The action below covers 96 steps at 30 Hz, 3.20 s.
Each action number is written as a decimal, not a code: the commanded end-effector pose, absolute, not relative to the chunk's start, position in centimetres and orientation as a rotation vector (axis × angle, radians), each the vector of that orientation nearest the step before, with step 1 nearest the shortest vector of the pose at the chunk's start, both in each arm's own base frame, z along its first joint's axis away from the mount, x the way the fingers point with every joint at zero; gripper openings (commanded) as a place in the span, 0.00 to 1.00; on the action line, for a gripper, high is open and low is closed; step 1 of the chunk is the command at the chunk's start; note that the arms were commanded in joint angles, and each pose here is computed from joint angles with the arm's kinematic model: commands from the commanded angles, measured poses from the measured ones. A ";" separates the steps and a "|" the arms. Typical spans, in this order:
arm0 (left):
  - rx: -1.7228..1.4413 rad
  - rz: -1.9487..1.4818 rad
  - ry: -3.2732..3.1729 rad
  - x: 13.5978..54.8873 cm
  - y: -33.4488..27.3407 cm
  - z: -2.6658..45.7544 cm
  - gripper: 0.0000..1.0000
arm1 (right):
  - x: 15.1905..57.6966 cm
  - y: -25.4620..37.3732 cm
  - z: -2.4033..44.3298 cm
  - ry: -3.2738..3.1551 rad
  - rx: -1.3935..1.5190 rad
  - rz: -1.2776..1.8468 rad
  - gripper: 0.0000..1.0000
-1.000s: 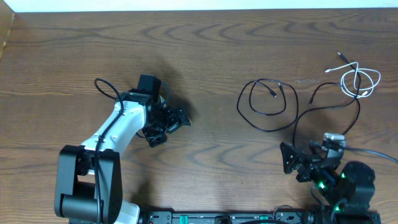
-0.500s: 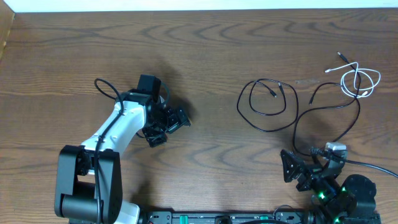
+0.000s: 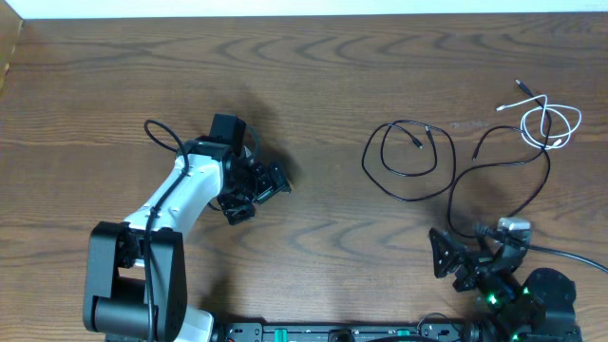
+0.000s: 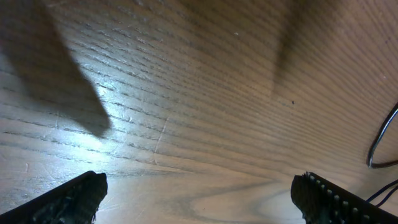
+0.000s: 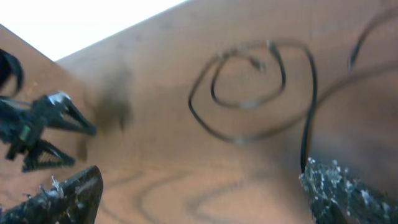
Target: Untangle cables
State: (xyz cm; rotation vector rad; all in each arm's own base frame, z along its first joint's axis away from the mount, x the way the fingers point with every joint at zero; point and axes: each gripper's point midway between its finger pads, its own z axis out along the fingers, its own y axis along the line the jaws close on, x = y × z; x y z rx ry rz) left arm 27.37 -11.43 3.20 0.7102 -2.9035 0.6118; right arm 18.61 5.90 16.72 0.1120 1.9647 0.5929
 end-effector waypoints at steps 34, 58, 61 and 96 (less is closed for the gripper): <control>0.694 0.606 -2.924 27.8 -11.3 3.4 1.00 | 23.5 5.8 16.9 1.624 -0.014 0.563 0.99; 0.694 0.606 -2.924 27.8 -11.3 3.4 1.00 | 23.5 5.8 16.5 1.642 -0.008 0.565 0.99; 0.694 0.606 -2.924 27.8 -11.3 3.4 1.00 | 23.5 5.9 16.4 1.642 -0.009 0.566 0.99; 0.694 0.606 -2.924 27.8 -11.3 3.4 1.00 | 24.6 1.0 15.8 1.633 -0.143 -0.009 0.99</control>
